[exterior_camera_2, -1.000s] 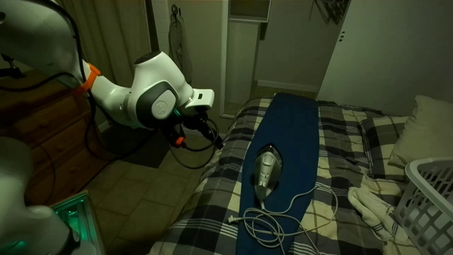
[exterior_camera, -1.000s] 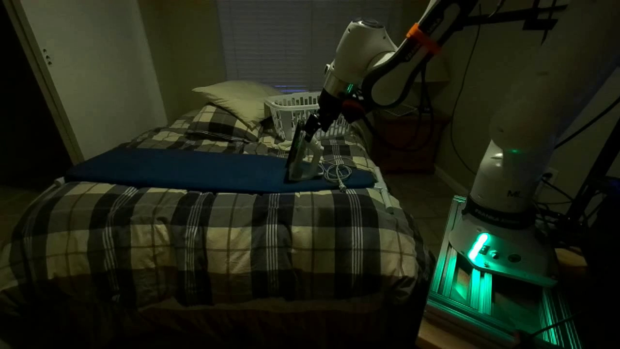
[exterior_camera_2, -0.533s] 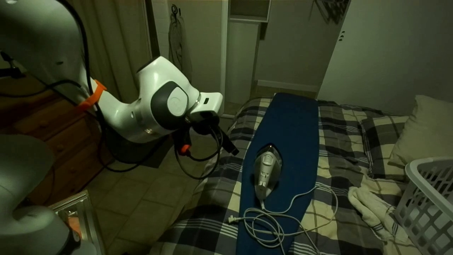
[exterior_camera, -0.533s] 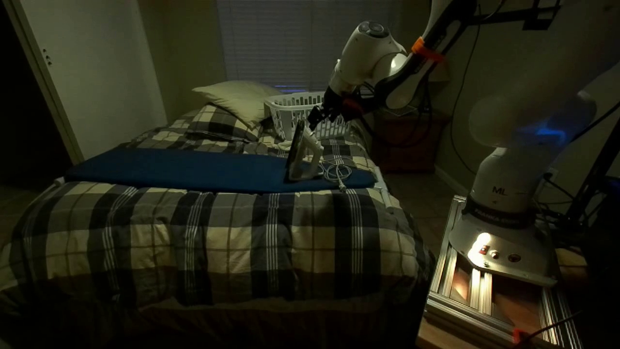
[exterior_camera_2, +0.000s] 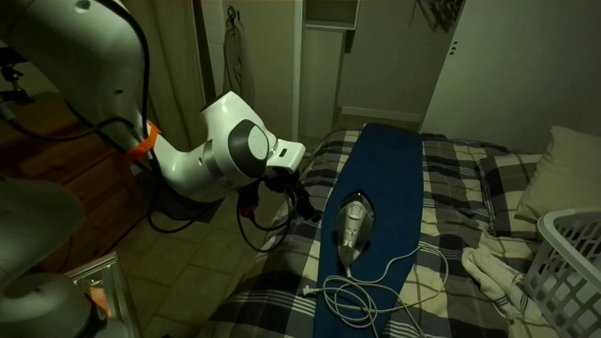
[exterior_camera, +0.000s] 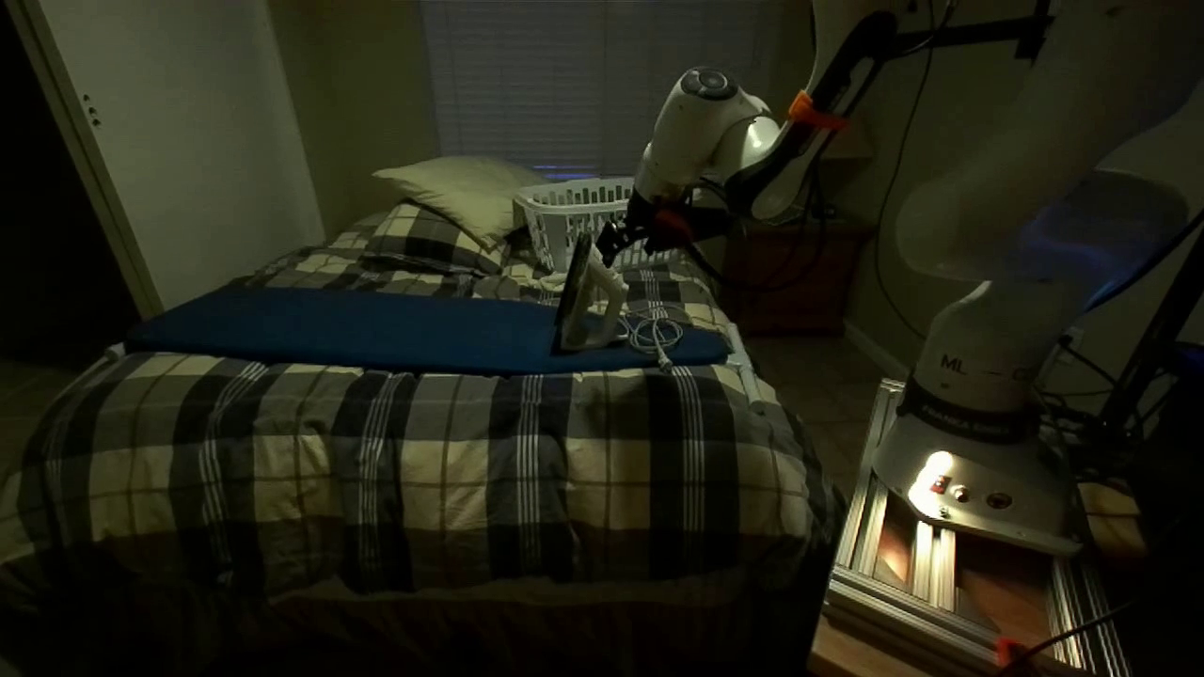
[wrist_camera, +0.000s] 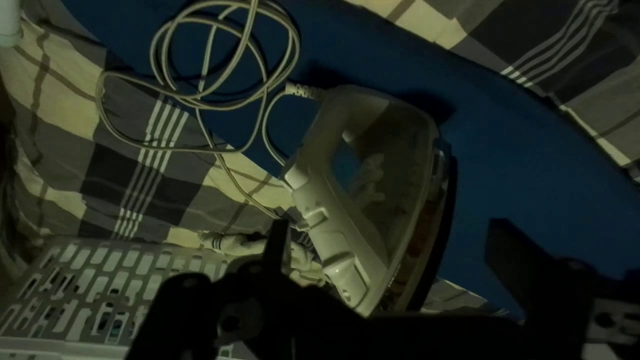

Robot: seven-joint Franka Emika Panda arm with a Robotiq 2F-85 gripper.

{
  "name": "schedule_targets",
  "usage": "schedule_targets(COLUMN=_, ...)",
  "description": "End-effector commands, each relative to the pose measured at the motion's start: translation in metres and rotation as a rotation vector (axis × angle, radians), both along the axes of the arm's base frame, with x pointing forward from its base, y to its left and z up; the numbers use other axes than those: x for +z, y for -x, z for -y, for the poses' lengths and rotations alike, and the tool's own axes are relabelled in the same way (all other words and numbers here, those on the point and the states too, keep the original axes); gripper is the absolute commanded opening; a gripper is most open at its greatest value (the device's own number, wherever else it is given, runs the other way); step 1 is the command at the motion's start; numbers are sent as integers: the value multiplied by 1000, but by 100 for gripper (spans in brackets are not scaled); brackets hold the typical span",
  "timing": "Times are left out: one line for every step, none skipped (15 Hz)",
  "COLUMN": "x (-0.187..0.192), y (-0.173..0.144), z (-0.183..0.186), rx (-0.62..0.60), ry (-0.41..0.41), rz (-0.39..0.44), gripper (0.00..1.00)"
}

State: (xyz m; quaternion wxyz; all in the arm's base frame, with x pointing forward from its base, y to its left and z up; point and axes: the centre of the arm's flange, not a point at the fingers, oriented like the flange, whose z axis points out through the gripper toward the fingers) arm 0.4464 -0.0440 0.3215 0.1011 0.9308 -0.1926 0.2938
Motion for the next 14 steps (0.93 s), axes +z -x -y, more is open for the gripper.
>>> schedule_targets(x=-67, y=-25, z=6, rx=-62, ry=-9, rz=4, gripper=100)
schedule_targets(x=-72, y=-26, z=8, rx=-64, ry=14, rz=9, gripper=100)
schedule_targets(x=-76, y=-27, z=9, rx=-68, ry=43, rz=13, gripper=100)
schedule_targets(x=-80, y=-28, z=11, rx=-74, ry=80, rz=22, gripper=100)
schedule_targets(x=-85, y=-30, z=12, rx=-81, ry=109, rz=35, gripper=100)
schedule_targets(x=-90, y=-32, z=12, rx=-94, ry=129, rz=50, gripper=100)
schedule_targets(x=-97, y=-33, z=13, rx=-106, ry=149, rz=68, gripper=100)
schedule_targets(x=-103, y=-36, z=13, rx=-120, ry=164, rz=91, gripper=100)
schedule_targets(x=-109, y=-38, z=13, rx=-140, ry=174, rz=118, gripper=100)
schedule_targets(x=-118, y=-41, z=13, rx=-152, ry=182, rz=143, gripper=100)
schedule_targets(x=-126, y=-43, z=13, rx=-160, ry=193, rz=167, gripper=100)
schedule_targets(x=-137, y=-45, z=13, rx=-172, ry=191, rz=181, gripper=100)
schedule_targets(x=-149, y=-46, z=15, rx=-176, ry=202, rz=196, gripper=100)
schedule_targets(x=-159, y=-48, z=16, rx=-180, ry=212, rz=205, gripper=100)
